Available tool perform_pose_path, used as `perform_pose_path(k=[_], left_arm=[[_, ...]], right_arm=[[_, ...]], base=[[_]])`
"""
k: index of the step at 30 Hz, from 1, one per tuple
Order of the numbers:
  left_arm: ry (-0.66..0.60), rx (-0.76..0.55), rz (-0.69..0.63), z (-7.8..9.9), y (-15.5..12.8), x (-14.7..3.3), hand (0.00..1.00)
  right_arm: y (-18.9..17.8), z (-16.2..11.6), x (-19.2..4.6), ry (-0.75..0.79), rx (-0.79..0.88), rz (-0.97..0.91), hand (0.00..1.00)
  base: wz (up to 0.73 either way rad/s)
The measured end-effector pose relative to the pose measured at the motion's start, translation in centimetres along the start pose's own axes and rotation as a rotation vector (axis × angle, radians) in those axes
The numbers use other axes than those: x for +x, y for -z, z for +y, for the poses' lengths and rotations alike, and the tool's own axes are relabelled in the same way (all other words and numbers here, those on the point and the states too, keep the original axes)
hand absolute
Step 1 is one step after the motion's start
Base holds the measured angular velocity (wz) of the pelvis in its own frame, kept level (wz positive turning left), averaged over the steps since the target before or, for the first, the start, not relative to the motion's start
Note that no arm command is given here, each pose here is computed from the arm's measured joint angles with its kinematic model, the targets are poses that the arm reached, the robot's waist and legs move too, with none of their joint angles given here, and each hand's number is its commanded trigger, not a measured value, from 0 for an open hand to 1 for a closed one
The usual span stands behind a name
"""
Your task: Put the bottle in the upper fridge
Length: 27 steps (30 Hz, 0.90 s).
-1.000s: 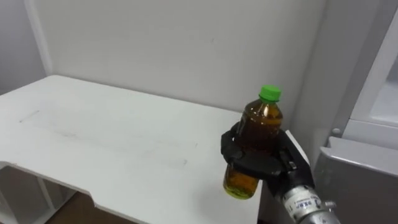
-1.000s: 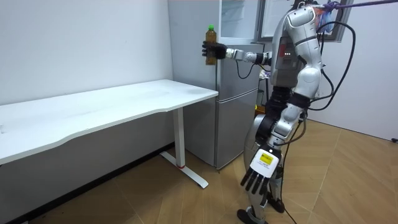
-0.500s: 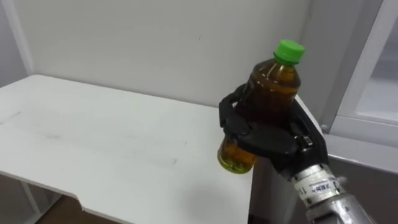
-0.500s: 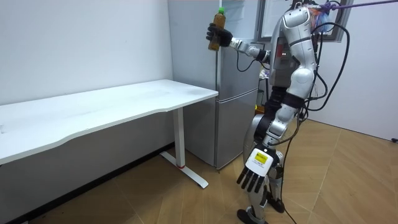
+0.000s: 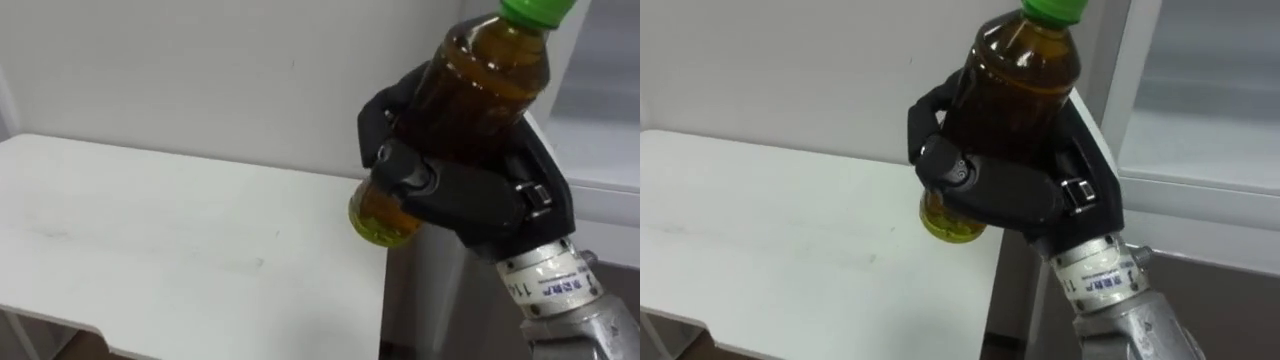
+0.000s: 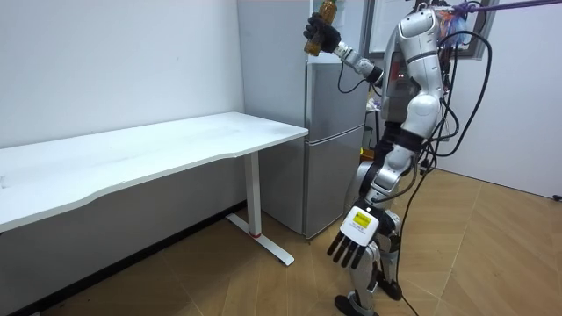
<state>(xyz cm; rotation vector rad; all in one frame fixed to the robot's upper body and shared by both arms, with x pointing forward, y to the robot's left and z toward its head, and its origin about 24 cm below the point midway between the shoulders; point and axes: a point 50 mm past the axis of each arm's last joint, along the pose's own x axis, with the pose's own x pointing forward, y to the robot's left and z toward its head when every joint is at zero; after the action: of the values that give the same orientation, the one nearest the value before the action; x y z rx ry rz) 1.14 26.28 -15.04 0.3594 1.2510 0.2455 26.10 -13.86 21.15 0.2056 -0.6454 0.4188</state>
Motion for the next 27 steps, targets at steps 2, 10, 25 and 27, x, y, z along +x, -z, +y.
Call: perform_pose_path(k=[2, 10, 25, 27], left_arm=[[-0.011, -0.013, 0.009, 0.3, 0.3, 0.0, 0.00], [-0.040, -0.031, 0.045, 0.8, 1.3, 0.0, 0.00], [-0.054, -0.054, 0.050, 0.9, 1.6, -0.2, 0.00], [-0.053, -0.046, 0.050, 1.0, 1.6, -0.2, 0.00]], right_arm=[[-0.1, -0.2, 0.0, 0.008, -0.005, -0.006, 1.00], [-2.3, -3.3, -0.7, 0.143, -0.082, -0.073, 1.00], [-5.7, -5.8, -2.2, 0.280, -0.266, -0.137, 1.00], [-5.7, -5.9, -2.2, 0.290, -0.270, -0.138, 1.00]], base=[[-0.08], [-0.03], [-0.05], [-0.06]])
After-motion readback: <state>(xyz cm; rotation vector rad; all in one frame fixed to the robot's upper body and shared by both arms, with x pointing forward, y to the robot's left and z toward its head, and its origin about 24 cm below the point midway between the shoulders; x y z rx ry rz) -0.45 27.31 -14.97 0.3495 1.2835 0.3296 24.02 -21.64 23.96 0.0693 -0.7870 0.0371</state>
